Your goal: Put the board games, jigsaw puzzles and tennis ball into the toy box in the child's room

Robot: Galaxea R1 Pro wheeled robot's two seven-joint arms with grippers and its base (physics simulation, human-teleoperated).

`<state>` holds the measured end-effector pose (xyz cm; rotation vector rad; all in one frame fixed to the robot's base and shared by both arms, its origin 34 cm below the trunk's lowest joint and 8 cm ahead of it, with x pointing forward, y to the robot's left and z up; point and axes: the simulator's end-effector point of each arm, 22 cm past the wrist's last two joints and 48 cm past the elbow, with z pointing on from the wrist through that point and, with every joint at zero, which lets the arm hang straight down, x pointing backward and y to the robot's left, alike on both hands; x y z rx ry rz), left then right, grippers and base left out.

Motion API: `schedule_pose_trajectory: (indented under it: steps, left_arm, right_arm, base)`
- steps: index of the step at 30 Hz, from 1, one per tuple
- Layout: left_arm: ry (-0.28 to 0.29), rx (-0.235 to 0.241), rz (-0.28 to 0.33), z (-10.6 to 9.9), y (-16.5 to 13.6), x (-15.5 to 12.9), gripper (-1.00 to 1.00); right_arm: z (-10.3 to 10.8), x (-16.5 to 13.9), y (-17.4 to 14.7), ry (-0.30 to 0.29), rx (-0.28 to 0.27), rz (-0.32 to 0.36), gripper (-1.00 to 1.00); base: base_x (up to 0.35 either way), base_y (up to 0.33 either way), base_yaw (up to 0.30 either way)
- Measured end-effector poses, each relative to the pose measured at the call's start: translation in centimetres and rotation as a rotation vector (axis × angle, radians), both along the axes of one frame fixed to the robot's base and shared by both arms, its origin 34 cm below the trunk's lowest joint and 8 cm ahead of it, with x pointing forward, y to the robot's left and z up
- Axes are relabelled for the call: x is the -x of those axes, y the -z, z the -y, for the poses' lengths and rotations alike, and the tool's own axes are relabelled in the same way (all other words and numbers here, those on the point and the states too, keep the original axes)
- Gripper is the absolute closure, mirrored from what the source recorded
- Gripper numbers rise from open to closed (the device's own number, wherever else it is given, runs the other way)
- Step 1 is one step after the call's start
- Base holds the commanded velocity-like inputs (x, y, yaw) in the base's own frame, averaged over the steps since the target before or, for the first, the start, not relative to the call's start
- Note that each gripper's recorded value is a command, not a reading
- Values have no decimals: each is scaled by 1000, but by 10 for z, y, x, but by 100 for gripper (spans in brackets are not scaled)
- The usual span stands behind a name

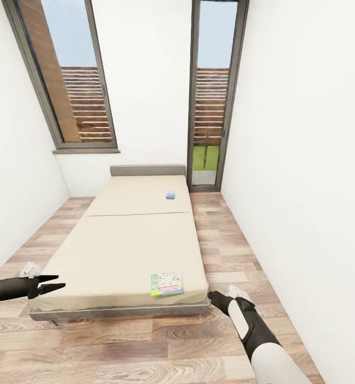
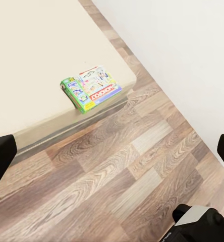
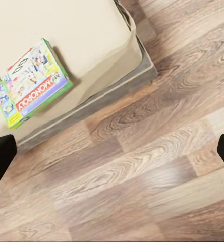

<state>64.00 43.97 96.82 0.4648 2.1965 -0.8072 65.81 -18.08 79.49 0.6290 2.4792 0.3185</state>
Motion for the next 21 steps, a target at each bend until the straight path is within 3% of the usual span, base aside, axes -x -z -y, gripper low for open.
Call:
schedule_pose_trajectory:
  steps: [1,4,8,11,14,21]
  left_arm:
    - [0,0,0,0,0,0,-100]
    - [1,1,0,1,0,0,-100]
    - [1,1,0,1,0,0,-100]
    - [1,1,1,1,0,0,-100]
    - [2,1,1,1,0,0,-100]
    - [1,0,1,1,0,-1,-100]
  right_arm:
    - [-3,1,2,8,-28,2,-100]
    - [-17,16,19,31,-199,-6,-100]
    - [-1,25,26,89,-371,27,-100]
    - [10,21,22,161,-455,62,-100]
    - [15,20,19,194,-490,78,-100]
    - [14,18,16,203,-513,92,-100]
  base:
    - [0,0,0]
    - [0,0,0]
    - [22,0,0]
    - [61,2,0]
    - [99,55,0]
    - [158,138,0]
